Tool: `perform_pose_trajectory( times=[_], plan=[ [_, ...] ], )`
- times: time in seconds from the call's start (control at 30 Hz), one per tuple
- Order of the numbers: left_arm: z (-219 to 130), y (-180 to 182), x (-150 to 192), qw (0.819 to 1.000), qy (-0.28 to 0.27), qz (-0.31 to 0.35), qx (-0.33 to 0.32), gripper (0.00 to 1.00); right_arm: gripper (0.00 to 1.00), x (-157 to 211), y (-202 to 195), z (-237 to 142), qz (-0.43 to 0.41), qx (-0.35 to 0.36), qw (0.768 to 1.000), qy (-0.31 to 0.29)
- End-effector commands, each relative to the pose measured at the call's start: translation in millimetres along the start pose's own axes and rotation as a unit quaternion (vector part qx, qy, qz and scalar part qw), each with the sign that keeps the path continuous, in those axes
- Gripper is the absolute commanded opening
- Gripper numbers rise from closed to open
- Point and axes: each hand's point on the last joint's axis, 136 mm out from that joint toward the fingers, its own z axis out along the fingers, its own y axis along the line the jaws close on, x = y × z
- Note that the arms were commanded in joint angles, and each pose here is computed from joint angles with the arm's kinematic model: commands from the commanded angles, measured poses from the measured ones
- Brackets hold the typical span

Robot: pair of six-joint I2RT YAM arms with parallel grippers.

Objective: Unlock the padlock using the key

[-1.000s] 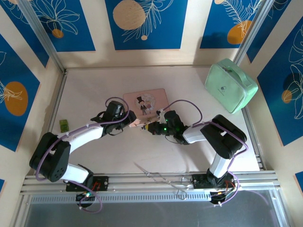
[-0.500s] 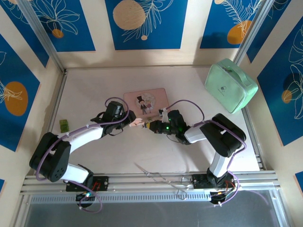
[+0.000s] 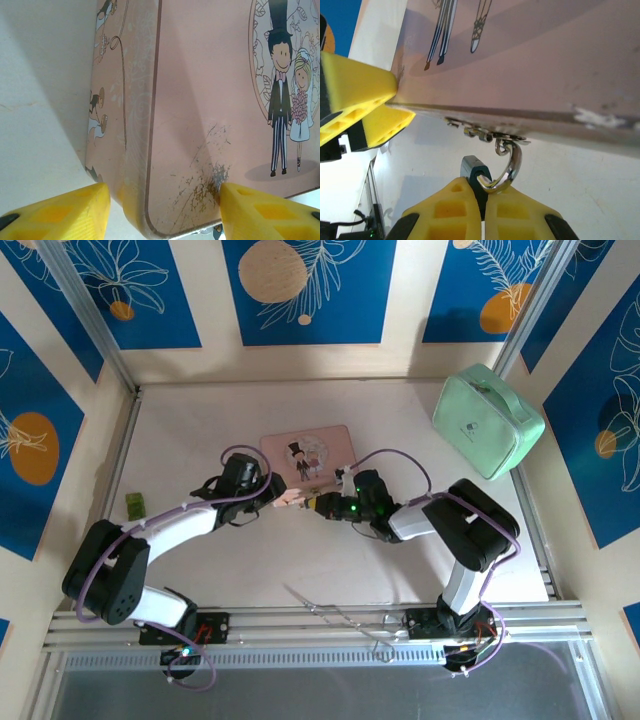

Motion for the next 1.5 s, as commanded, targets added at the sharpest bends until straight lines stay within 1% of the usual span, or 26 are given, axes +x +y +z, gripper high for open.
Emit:
perform_pose_trajectory(
  times=[0.0,0.23,0.53,0.83,1.1,1.23,1.47],
  plan=[
    [3.5,35.2,5.7,0.998,0.017,0.001,-0.068,0.6,0.0,49.6,-63.7,-3.9,0.108,0.118,0.984,0.077],
    [-0.7,21.4,-6.9,0.998,0.007,0.019,-0.064,0.64,0.0,54.6,-69.3,-5.1,0.126,0.135,0.979,0.09],
    [14.8,22.1,-7.0,0.997,0.017,0.018,-0.07,0.64,0.0,62.2,-65.3,-9.0,0.14,0.139,0.975,0.098],
    [26.8,42.5,-9.2,0.995,0.023,0.013,-0.099,0.62,0.0,73.9,-57.4,-6.9,0.153,0.134,0.975,0.093],
    [30.1,56.3,-11.5,0.993,0.027,0.01,-0.111,0.61,0.0,88.4,-75.6,-18.5,0.197,0.153,0.966,0.07],
    [35.0,62.2,-10.6,0.993,0.036,0.009,-0.116,0.6,0.0,83.9,-85.1,-22.3,0.201,0.157,0.965,0.057],
    [30.4,72.3,-8.7,0.991,0.043,0.017,-0.127,0.59,0.0,69.5,-76.5,-12.5,0.165,0.133,0.976,0.049]
  ],
)
